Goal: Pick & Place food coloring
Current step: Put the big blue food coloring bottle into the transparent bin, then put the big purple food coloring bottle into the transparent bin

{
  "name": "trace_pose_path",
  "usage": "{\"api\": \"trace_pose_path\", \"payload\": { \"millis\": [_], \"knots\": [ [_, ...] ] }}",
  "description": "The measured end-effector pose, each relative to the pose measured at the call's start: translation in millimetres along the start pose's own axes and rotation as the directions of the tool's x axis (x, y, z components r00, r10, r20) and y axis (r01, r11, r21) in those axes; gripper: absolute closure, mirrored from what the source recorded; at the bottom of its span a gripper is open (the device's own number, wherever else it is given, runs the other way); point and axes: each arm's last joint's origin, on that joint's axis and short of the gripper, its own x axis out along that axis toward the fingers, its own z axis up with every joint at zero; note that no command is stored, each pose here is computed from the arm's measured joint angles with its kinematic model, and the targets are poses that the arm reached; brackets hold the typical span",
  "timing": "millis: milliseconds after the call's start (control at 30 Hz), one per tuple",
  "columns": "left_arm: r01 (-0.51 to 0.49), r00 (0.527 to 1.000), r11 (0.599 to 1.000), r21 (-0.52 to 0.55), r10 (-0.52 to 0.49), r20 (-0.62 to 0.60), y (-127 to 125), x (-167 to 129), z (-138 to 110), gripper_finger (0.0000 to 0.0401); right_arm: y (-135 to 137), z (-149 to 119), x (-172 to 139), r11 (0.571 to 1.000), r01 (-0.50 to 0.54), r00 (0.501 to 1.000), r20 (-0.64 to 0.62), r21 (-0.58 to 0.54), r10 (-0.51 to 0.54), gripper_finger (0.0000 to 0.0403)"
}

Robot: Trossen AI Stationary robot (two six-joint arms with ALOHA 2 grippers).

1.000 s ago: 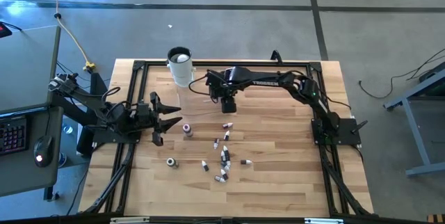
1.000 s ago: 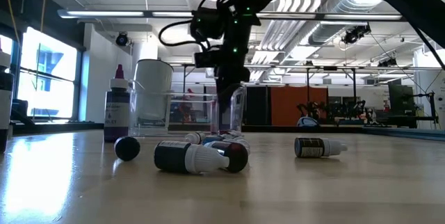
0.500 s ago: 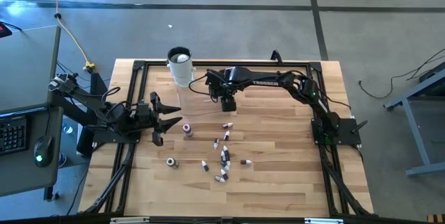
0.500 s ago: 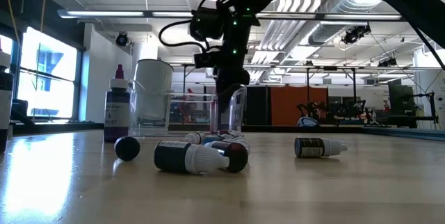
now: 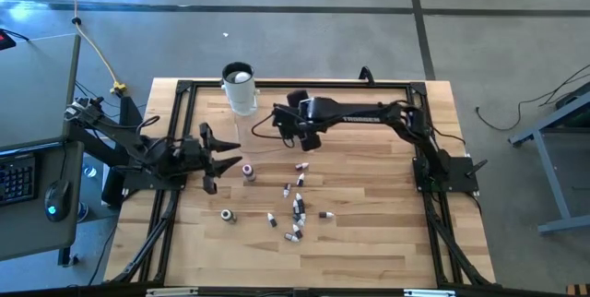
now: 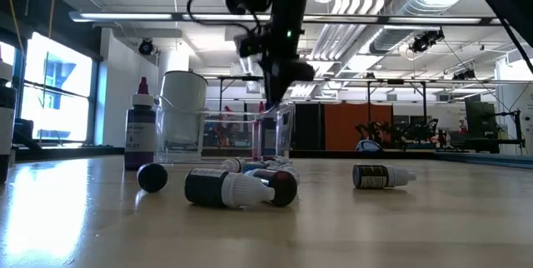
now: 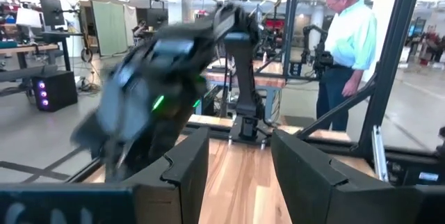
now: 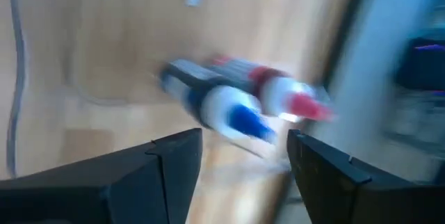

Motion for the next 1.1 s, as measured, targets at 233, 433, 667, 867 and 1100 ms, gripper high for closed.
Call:
{"api": "trace_pose_path", "payload": {
  "millis": [233, 433, 667, 867, 1100],
  "knots": [
    [-0.001, 0.999, 1.0, 0.028, 0.002, -0.032, 0.0, 0.0, -3.9, 0.0247, 3.5, -5.5, -81.9, 0.928, 0.361, 0.931, -0.028, -0.091, -0.365, 0.02],
    [-0.005, 1.0, 1.0, -0.007, 0.005, 0.008, -2.5, 3.4, 22.5, 0.0247, -8.3, -52.9, -166.4, 0.941, 0.234, 0.947, 0.161, 0.243, -0.277, 0.0204],
    [-0.096, 0.951, 0.96, 0.263, 0.167, -0.262, -15.3, 23.6, 87.2, 0.0247, -3.7, -132.8, -185.5, 0.791, -0.498, 0.775, 0.592, 0.355, 0.223, 0.0214],
    [-0.216, 0.788, 0.942, 0.258, 0.324, -0.524, -25.9, 36.5, 88.4, 0.0247, 52.3, -162.7, -130.5, 0.757, -0.544, 0.644, 0.759, 0.362, 0.1, 0.0213],
    [-0.426, 0.481, 0.892, 0.155, 0.368, -0.796, -34.7, 42.4, 36.3, 0.0247, 99.5, -175.2, -81.2, 0.762, -0.567, 0.468, 0.884, 0.312, -0.014, 0.0213]
  ]
}}
